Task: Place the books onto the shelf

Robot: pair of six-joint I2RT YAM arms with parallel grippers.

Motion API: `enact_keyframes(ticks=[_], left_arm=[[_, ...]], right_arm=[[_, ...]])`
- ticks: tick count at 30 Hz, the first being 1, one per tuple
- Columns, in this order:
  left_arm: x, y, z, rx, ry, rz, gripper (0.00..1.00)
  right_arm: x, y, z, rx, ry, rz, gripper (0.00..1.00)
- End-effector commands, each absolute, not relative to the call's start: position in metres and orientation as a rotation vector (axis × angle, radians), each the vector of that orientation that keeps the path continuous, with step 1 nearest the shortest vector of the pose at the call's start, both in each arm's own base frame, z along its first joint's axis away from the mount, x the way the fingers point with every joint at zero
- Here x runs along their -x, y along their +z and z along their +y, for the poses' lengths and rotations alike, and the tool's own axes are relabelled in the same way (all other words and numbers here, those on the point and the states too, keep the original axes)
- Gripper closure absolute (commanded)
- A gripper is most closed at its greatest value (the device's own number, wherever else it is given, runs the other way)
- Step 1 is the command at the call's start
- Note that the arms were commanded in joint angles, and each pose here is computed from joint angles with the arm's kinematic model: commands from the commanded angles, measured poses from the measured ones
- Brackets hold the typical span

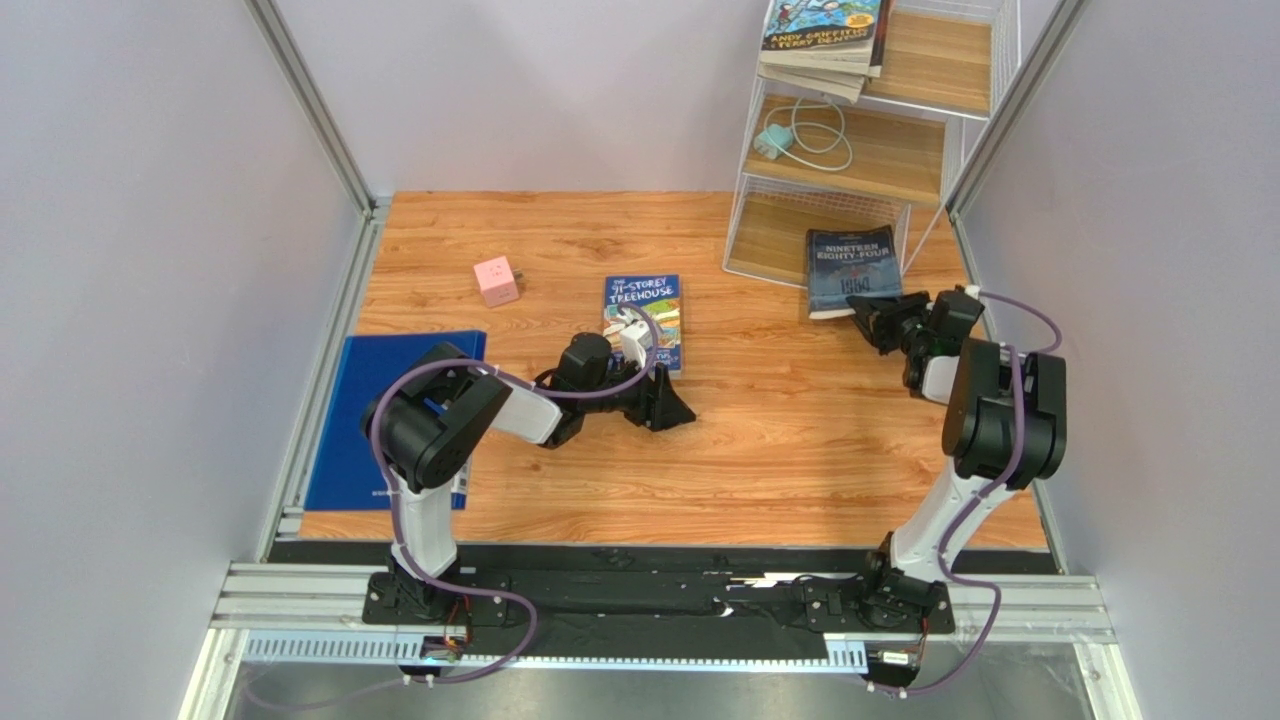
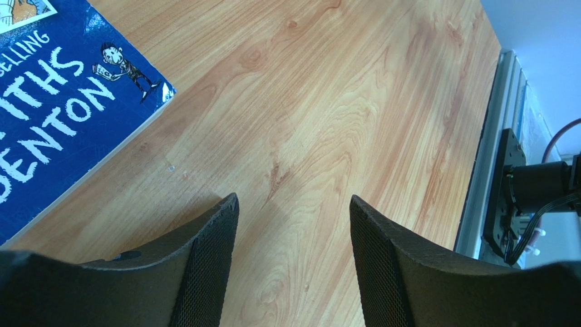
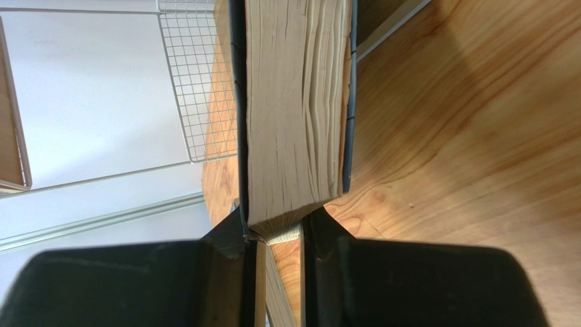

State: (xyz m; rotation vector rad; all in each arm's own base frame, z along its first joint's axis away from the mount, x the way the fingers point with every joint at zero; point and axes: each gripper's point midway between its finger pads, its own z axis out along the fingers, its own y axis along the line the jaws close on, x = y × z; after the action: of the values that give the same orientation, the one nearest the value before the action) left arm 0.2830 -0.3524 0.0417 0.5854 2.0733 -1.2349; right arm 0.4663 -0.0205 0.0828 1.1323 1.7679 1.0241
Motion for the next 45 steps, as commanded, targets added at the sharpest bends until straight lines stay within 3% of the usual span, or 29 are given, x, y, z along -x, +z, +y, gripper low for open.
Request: enact_keyframes(ticks=[1,18,35,45], left_arm=[[-0.283,0.053,-0.356,-0.612,-1.263,2.009,0.34],[-0.28,0.058,-0.355,-0.62,-1.267,1.985,0.34],[-0.279,0.057,-0.359,-0.634,-1.291,1.98,0.34],[-0.278,0.058,-0.358,-0.637,-1.294,1.98,0.34]], right_arm=[[-0.487,0.129,-0.001,-0.984,1.032,1.649,1.0],[-0.513,0.108,0.098,-1.023,1.035,1.699,1.0],[-0.507,0.139,0.066,-1.108,0.918,1.537,1.0],[-0.537,0.127,0.089,-1.072,0.992,1.616,1.0]])
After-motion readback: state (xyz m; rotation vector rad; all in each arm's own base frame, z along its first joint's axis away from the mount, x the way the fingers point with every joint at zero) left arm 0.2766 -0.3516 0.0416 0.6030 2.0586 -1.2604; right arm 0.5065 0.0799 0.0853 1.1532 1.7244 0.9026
